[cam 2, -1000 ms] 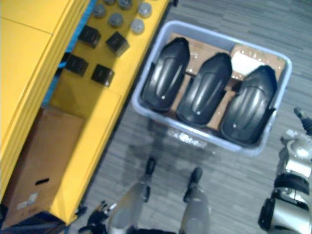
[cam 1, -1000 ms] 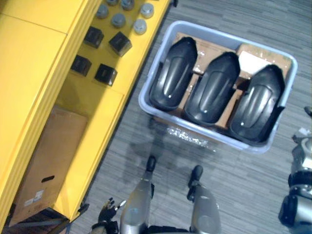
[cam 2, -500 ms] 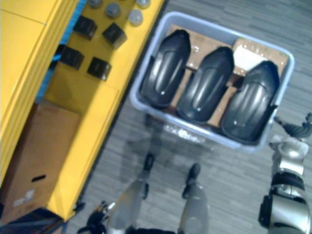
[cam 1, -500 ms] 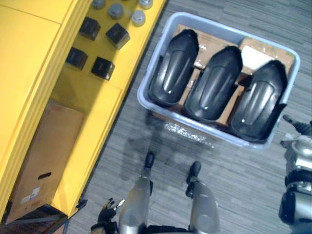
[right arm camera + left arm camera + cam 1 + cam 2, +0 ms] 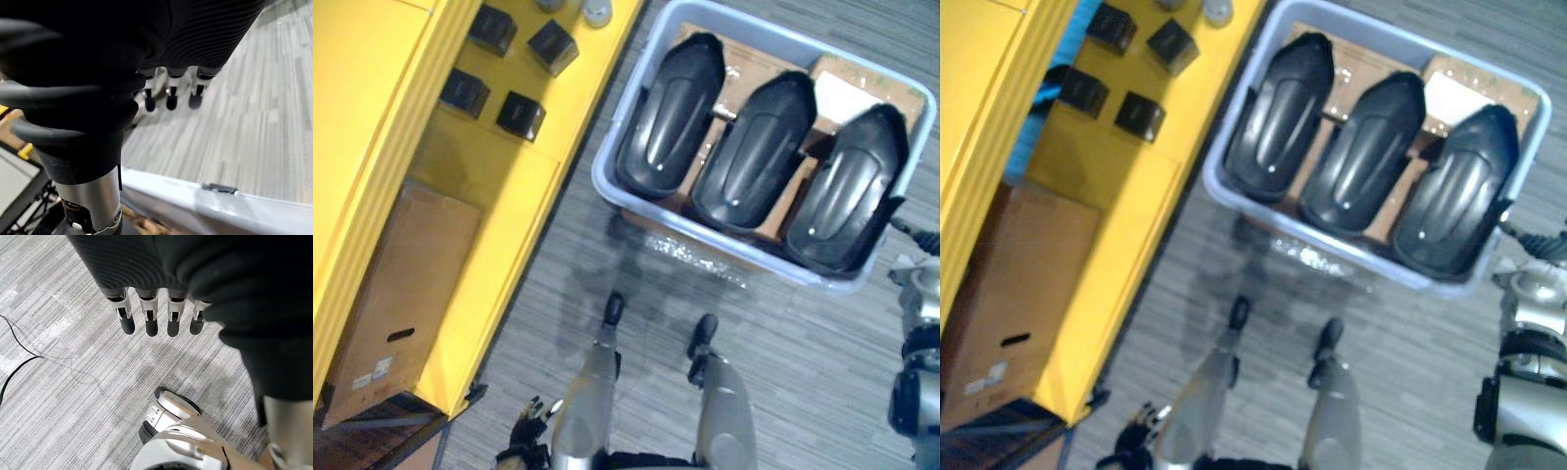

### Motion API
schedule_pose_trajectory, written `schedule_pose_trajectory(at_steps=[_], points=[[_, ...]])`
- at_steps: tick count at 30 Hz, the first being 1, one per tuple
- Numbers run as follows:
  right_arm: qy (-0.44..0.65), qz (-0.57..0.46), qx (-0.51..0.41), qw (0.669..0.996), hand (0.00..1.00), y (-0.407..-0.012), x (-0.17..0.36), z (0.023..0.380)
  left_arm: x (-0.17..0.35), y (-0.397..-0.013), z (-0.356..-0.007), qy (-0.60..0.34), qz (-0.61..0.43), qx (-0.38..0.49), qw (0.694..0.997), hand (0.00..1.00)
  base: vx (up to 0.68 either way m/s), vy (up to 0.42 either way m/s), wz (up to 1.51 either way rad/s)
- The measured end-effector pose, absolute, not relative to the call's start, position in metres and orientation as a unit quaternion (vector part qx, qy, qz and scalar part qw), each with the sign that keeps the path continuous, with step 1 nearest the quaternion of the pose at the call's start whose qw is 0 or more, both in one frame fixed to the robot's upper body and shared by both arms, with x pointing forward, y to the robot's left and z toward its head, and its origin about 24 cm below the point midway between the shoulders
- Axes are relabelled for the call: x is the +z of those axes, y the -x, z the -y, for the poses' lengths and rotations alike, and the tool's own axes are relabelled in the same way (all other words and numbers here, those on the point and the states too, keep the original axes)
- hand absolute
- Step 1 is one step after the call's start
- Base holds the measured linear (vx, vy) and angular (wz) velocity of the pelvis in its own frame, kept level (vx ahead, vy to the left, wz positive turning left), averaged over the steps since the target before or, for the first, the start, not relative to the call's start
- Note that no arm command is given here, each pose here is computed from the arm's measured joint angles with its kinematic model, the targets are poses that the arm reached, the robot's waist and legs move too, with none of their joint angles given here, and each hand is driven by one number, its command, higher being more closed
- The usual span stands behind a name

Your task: Walk over and take plastic housings, then place them on the shelf

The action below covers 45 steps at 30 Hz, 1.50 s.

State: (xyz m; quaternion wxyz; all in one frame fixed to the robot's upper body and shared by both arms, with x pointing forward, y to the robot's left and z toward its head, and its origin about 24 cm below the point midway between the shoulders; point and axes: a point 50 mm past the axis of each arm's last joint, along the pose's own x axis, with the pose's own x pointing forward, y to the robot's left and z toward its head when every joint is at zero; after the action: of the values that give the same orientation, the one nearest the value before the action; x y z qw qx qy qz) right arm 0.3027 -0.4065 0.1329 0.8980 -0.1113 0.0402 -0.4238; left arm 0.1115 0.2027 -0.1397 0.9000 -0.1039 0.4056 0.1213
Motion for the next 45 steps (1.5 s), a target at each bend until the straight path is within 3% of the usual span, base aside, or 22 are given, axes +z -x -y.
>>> schedule_pose_trajectory(at_steps=[19, 20, 45], points=[[0.131, -0.089, -0.397, 0.904, 0.00, -0.314, 0.140, 0.404, -0.138, -0.118, -0.197, 0.112, -0.396, 0.111, 0.905, 0.00, -0.02, -0.003, 0.01], [0.130, -0.092, -0.393, 0.906, 1.00, -0.315, 0.140, 0.404, -0.138, -0.118, -0.197, 0.112, -0.396, 0.111, 0.905, 0.00, 0.00, 0.000, 0.00], [0.160, -0.119, -0.379, 0.904, 1.00, -0.309, 0.134, 0.409, -0.137, -0.121, -0.196, 0.124, -0.391, 0.115, 0.905, 0.00, 0.00, 0.000, 0.00]])
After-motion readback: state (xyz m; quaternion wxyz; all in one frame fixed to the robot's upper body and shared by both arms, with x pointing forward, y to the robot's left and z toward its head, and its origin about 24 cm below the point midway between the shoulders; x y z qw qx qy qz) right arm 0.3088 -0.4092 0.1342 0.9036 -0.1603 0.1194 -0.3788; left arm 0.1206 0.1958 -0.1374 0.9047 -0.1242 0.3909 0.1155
